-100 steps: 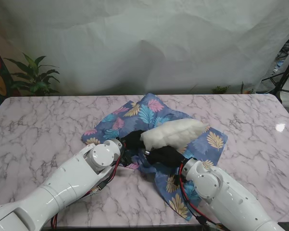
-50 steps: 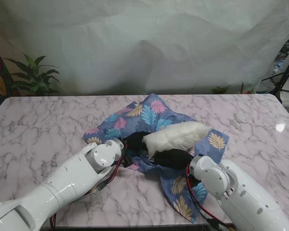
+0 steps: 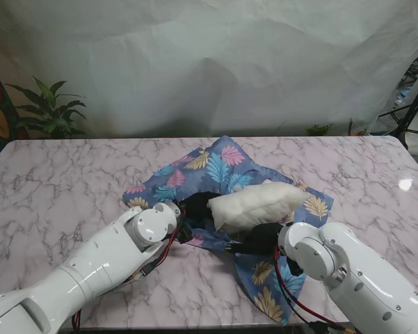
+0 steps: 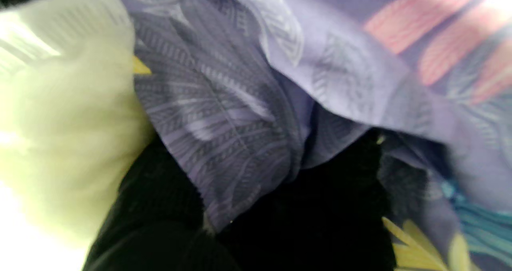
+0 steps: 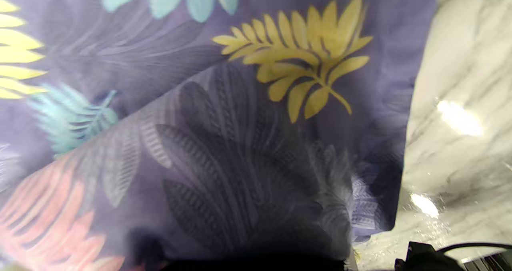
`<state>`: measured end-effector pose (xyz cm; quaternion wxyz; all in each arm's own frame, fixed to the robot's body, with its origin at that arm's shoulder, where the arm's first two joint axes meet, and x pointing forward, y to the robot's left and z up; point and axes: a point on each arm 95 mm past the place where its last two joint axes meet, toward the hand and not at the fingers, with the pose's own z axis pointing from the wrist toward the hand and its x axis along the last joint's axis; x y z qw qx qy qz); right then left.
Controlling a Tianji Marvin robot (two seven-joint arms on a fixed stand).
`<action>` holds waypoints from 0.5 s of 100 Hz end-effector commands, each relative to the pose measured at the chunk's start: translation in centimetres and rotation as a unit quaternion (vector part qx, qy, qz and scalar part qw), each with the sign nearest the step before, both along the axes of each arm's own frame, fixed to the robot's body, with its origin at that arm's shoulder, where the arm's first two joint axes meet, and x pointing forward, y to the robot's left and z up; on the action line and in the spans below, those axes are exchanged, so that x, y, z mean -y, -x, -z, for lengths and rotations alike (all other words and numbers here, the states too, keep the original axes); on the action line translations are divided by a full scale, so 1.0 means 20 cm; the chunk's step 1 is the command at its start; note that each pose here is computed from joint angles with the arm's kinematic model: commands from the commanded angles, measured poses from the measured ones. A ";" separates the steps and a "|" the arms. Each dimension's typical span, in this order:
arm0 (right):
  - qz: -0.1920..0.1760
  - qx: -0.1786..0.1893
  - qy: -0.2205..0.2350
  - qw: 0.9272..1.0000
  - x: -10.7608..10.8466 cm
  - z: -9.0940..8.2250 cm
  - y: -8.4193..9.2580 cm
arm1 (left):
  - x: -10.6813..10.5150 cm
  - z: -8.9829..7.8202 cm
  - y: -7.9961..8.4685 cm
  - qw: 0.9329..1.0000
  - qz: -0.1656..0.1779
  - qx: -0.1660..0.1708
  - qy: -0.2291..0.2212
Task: Put a pillowcase on a pillow
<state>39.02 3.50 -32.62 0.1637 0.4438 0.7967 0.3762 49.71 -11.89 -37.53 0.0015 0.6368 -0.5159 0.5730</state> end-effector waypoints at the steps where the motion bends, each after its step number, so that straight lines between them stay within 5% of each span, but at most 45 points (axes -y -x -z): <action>1: 0.003 0.002 0.019 1.000 0.02 -0.03 0.03 | -0.06 0.15 0.08 0.999 0.001 -0.038 -0.035; 34: 0.023 0.003 -0.010 1.000 0.15 -0.09 0.03 | -0.07 0.15 0.08 0.998 0.005 -0.041 -0.040; 50: 0.027 -0.008 0.014 1.000 0.19 -0.10 0.05 | -0.08 0.15 0.08 0.998 0.009 -0.043 -0.040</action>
